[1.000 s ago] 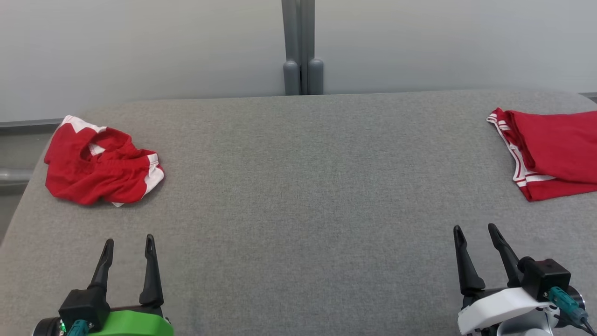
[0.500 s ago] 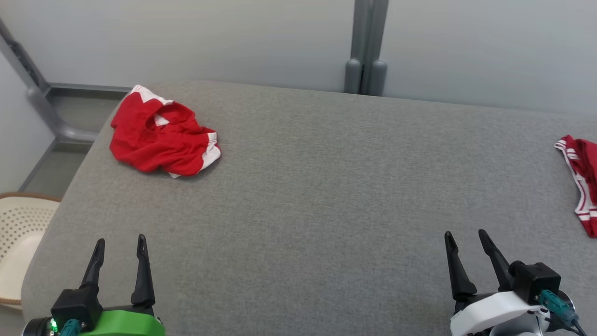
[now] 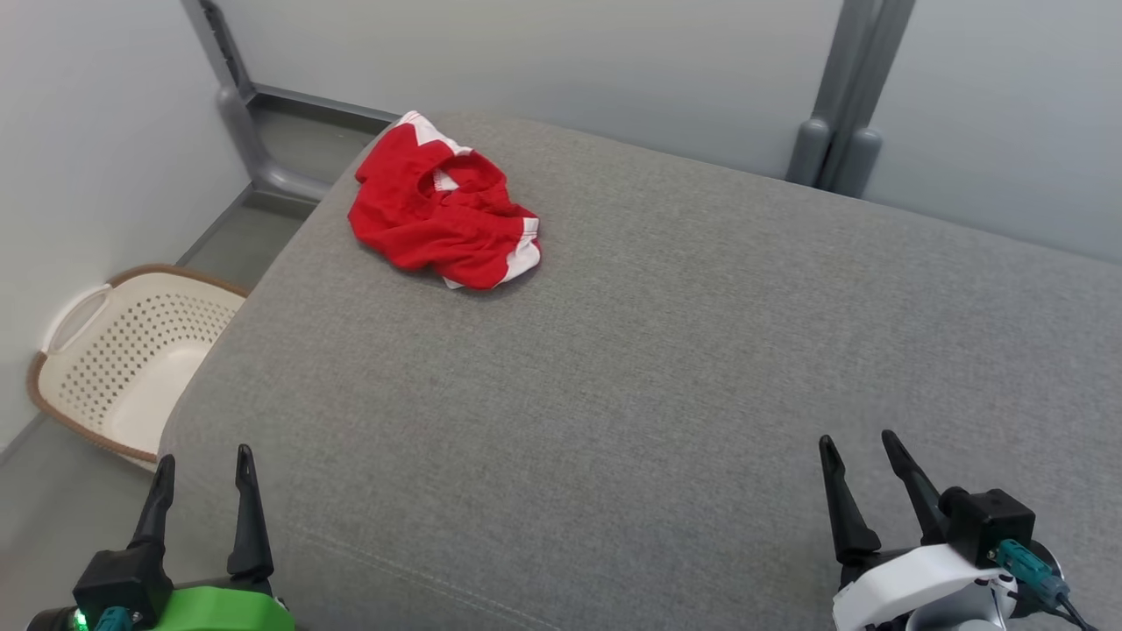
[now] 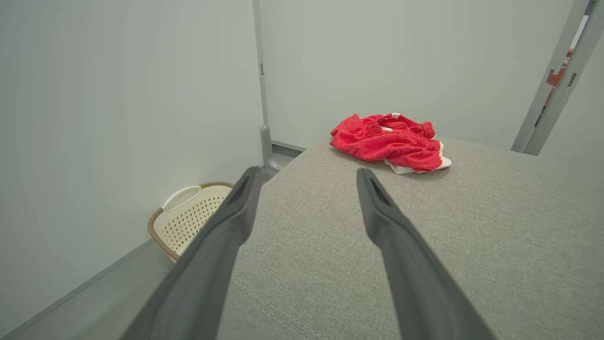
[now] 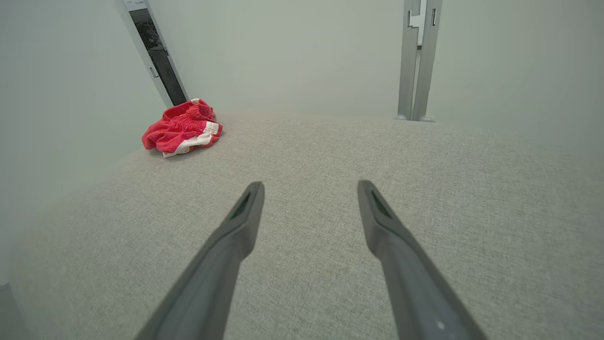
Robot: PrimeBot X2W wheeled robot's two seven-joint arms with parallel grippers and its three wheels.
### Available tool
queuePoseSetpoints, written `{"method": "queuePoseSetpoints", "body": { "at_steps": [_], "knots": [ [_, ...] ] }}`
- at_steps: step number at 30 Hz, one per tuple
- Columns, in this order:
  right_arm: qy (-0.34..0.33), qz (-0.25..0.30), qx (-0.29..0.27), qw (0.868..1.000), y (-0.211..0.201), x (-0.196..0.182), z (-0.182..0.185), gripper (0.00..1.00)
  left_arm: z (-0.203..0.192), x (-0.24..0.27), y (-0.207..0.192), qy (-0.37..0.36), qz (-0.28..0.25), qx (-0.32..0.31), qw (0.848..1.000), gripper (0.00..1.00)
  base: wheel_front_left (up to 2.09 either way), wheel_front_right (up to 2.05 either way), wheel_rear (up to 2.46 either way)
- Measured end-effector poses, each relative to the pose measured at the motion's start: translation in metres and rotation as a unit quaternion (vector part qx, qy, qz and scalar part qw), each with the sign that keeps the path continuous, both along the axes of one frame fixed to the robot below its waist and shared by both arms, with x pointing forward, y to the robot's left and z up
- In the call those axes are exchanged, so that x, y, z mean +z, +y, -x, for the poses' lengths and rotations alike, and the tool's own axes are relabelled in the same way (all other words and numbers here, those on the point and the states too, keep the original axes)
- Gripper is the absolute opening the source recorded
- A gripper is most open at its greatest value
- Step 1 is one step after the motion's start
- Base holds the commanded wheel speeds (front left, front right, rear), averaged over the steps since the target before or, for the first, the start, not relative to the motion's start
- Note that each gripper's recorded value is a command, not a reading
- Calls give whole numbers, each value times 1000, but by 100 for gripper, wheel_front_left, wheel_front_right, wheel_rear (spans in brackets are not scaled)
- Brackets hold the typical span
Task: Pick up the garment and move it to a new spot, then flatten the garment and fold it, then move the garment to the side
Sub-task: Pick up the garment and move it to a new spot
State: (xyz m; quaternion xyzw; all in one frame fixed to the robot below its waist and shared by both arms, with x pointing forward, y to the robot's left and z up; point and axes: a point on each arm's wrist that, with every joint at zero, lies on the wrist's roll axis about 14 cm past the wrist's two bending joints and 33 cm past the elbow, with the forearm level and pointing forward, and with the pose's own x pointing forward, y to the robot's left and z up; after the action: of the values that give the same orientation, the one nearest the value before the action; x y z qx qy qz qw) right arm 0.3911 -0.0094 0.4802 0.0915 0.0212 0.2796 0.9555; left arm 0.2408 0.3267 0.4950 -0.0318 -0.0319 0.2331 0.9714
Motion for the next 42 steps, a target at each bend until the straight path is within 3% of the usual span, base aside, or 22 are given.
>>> {"method": "queuePoseSetpoints", "body": {
  "at_steps": [9,18,24,33,42],
  "knots": [
    [7,2,33,999,21,-6,-2,100,21,-2,17,6,2,42,999,100,0,0,0],
    [6,8,14,1000,5,-10,-13,100,-4,3,13,-2,5,28,1000,100,0,0,0],
    [-10,17,-9,1000,-15,-7,-33,100,-61,45,18,-52,-24,0,998,100,0,0,0],
    [-39,36,-83,995,-76,-6,-80,100,-184,110,12,-120,-66,-68,988,100,0,0,0],
    [-38,71,-178,981,-154,-22,-96,100,-291,105,-4,-92,-67,-124,986,100,0,0,0]
  ]
}}
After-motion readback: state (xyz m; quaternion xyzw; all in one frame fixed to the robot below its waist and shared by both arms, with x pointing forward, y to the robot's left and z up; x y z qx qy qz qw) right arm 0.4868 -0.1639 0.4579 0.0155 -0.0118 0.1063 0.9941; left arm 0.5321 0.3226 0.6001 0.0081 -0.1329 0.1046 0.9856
